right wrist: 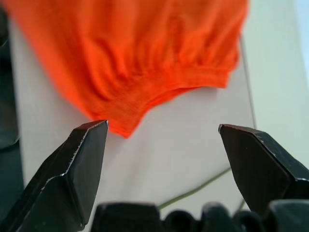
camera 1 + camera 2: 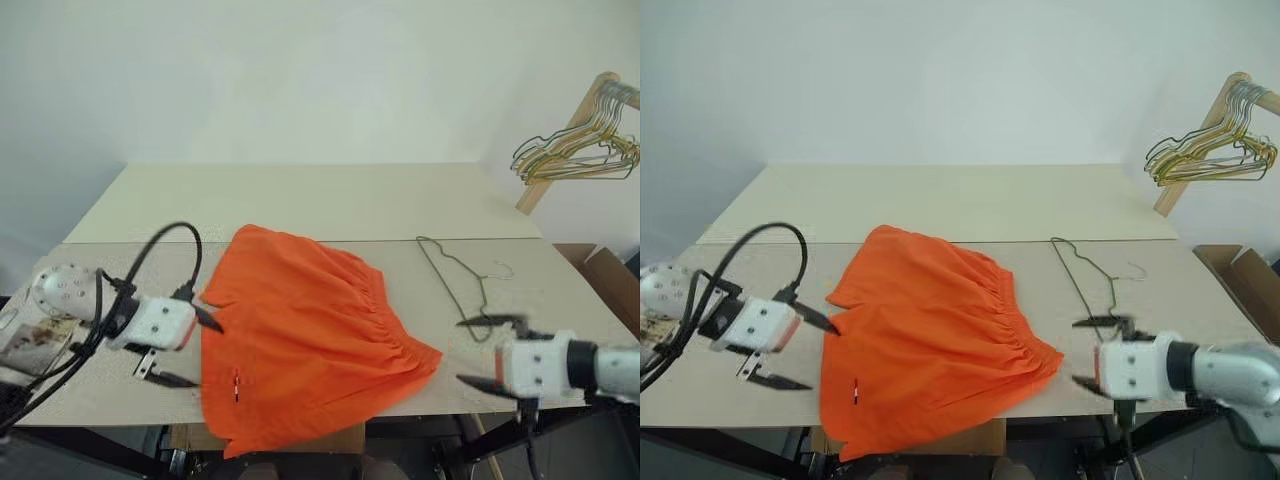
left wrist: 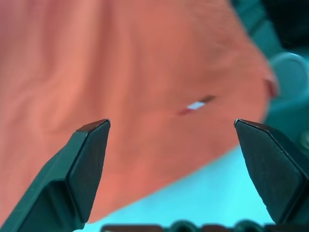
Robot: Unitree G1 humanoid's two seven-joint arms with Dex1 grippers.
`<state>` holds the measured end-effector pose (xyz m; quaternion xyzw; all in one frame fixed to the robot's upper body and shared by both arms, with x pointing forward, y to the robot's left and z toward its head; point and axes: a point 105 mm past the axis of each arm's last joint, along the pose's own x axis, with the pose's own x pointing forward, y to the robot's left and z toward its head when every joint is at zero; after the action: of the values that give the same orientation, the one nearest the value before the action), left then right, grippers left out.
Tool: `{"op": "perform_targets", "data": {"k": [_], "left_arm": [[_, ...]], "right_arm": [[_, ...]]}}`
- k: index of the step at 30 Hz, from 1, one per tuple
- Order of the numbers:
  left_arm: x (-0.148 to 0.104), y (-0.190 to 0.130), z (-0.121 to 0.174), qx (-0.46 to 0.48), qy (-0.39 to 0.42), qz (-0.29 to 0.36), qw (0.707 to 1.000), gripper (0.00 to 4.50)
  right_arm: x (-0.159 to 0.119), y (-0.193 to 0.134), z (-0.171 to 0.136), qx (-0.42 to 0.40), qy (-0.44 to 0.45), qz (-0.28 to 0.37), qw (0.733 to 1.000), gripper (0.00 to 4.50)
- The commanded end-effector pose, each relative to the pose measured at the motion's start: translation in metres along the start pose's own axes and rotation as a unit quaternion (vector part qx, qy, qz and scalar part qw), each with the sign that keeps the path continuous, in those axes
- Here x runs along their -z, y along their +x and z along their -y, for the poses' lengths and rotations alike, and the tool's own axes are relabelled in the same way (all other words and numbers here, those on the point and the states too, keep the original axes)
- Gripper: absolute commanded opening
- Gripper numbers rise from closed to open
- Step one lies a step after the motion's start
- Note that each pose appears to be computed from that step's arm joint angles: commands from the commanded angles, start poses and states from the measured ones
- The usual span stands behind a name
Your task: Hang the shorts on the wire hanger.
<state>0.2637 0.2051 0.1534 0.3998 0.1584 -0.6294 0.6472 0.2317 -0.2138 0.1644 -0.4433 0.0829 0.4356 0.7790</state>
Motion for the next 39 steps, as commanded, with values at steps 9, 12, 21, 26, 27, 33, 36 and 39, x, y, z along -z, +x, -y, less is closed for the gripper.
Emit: {"op": "perform_targets", "data": {"k": [9,12,21,26,27,33,36,39], "left_arm": [[-0.079,0.001,-0.070,-0.168,-0.102,0.242,0.950,4.47],[-0.098,0.006,-0.071,-0.123,-0.120,0.276,0.946,4.47],[-0.116,0.016,-0.064,-0.098,-0.098,0.283,0.949,4.47],[-0.113,0.015,-0.058,-0.097,-0.100,0.279,0.950,4.47],[-0.112,0.015,-0.057,-0.097,-0.100,0.277,0.951,4.47],[-0.113,0.016,-0.053,-0.085,-0.096,0.275,0.953,4.50],[-0.112,0.016,-0.052,-0.079,-0.092,0.269,0.956,4.50],[-0.112,0.016,-0.052,-0.074,-0.089,0.266,0.957,4.50]], "right_arm": [[0.076,0.016,0.057,0.164,0.339,-0.207,0.903,4.28],[0.088,0.029,0.062,0.164,0.416,-0.227,0.865,4.28],[0.133,0.042,0.056,0.169,0.462,-0.310,0.814,4.28],[0.145,0.038,0.044,0.152,0.468,-0.330,0.806,4.28],[0.149,0.038,0.042,0.150,0.474,-0.333,0.801,4.28],[0.168,0.042,0.028,0.141,0.549,-0.334,0.753,3.39],[0.173,0.043,0.026,0.142,0.548,-0.338,0.752,2.40],[0.175,0.047,0.023,0.135,0.551,-0.337,0.752,1.38]]}}
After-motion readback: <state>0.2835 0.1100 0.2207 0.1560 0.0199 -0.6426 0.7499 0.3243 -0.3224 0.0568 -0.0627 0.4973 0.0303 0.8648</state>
